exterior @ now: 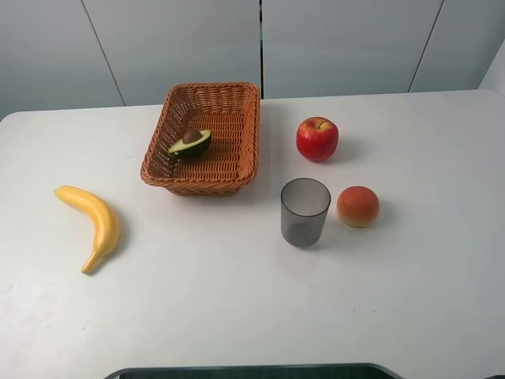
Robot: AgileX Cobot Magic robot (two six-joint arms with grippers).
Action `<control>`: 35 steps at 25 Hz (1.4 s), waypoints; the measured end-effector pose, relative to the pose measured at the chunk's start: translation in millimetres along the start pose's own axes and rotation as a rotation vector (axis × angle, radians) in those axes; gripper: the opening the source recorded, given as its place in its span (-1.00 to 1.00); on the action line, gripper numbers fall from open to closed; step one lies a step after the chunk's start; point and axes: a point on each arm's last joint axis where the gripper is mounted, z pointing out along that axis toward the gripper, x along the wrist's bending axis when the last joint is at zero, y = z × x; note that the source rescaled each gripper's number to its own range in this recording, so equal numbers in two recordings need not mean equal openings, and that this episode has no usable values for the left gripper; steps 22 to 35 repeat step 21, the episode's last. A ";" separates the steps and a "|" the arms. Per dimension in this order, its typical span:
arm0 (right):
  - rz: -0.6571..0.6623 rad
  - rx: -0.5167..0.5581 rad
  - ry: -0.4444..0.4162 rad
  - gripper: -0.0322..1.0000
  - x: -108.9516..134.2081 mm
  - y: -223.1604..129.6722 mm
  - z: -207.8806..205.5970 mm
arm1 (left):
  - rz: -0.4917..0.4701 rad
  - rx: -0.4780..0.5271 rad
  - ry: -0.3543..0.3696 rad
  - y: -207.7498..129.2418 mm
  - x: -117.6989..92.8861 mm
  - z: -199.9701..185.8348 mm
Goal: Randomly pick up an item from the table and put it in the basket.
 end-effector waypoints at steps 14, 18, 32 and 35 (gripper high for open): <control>0.000 0.000 0.000 1.00 0.0 0.0 0.0 | 0.000 0.000 0.000 0.0 0.0 0.0; -0.002 0.000 0.000 1.00 0.0 0.0 0.0 | 0.002 0.000 0.000 0.0 0.0 0.0; -0.002 0.000 0.000 1.00 0.0 0.0 0.0 | 0.006 0.000 0.000 0.0 0.0 0.0; -0.002 0.000 0.000 1.00 0.0 0.0 0.0 | 0.006 0.000 0.000 0.0 0.0 0.0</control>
